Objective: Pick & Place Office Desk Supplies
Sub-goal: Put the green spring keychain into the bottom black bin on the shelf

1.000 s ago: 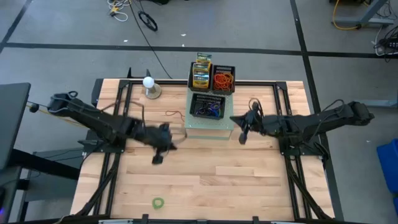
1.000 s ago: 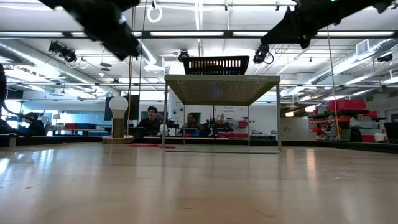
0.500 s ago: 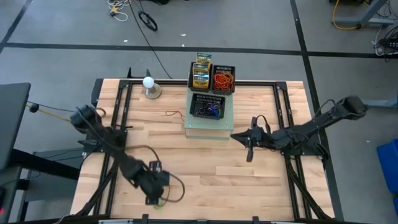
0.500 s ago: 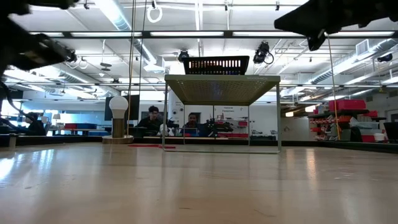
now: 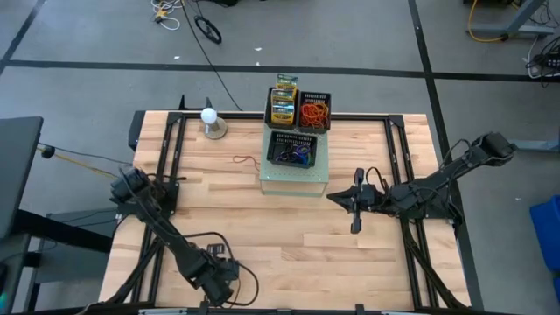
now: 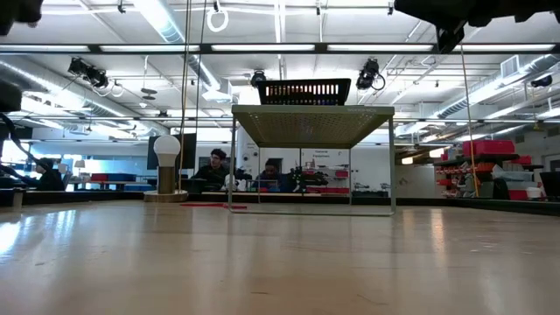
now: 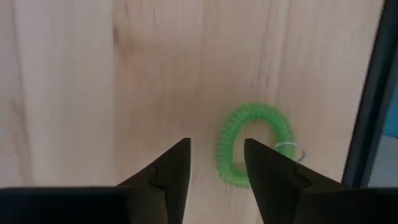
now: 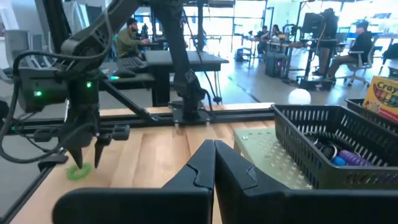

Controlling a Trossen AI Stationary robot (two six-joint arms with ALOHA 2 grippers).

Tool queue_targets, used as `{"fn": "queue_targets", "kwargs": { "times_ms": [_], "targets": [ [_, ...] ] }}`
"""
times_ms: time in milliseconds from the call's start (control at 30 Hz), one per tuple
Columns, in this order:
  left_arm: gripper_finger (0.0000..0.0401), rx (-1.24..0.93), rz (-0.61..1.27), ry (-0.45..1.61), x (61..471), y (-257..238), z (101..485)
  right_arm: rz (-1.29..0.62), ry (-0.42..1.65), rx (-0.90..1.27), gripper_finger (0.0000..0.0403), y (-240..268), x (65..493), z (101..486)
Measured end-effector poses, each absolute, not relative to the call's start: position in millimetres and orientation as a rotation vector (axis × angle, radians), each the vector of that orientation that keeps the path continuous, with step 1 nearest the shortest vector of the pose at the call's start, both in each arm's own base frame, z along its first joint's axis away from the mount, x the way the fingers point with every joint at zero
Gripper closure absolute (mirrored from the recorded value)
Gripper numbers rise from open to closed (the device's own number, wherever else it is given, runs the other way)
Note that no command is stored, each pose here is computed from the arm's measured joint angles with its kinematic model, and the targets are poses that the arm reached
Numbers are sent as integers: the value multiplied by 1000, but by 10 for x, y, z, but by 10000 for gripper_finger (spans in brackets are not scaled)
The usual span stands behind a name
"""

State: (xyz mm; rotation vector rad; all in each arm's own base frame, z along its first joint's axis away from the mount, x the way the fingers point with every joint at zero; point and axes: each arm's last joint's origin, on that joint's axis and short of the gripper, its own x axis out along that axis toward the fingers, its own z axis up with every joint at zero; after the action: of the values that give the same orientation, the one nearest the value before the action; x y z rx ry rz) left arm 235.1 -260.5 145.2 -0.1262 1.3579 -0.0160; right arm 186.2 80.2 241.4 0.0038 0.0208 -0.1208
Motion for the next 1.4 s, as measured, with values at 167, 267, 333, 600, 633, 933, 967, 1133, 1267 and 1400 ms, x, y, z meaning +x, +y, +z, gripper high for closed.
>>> {"fn": "queue_targets", "kwargs": {
  "times_ms": [167,267,333,600,633,933,967,1133,1267,1400],
  "targets": [
    [263,-131,-11,1399,2355,-2621,1348,-121,23,-7,396,802,1862,2413],
    [303,-137,-16,1409,2358,-2622,1340,-121,23,-15,396,801,1863,2413],
    [341,-140,-5,1405,2360,-2616,1337,-121,24,-26,396,802,1863,2412],
    [387,-138,111,1252,2424,-2458,1587,-121,28,-41,396,801,1863,2410],
    [387,-135,146,1207,2441,-2379,1696,-120,29,-48,396,801,1863,2409],
    [388,-156,421,749,2668,-1294,2765,-120,53,-73,396,799,1863,2385],
    [386,-145,462,709,2691,-1140,2850,-119,58,-76,396,799,1863,2379],
    [383,-4,583,565,2896,-405,3257,-119,73,-92,396,799,1862,2363],
    [383,93,593,535,3114,82,3448,-120,76,-102,396,796,1864,2361],
    [383,85,558,573,3267,454,3446,-120,86,-108,396,795,1864,2354]
  ]
}}
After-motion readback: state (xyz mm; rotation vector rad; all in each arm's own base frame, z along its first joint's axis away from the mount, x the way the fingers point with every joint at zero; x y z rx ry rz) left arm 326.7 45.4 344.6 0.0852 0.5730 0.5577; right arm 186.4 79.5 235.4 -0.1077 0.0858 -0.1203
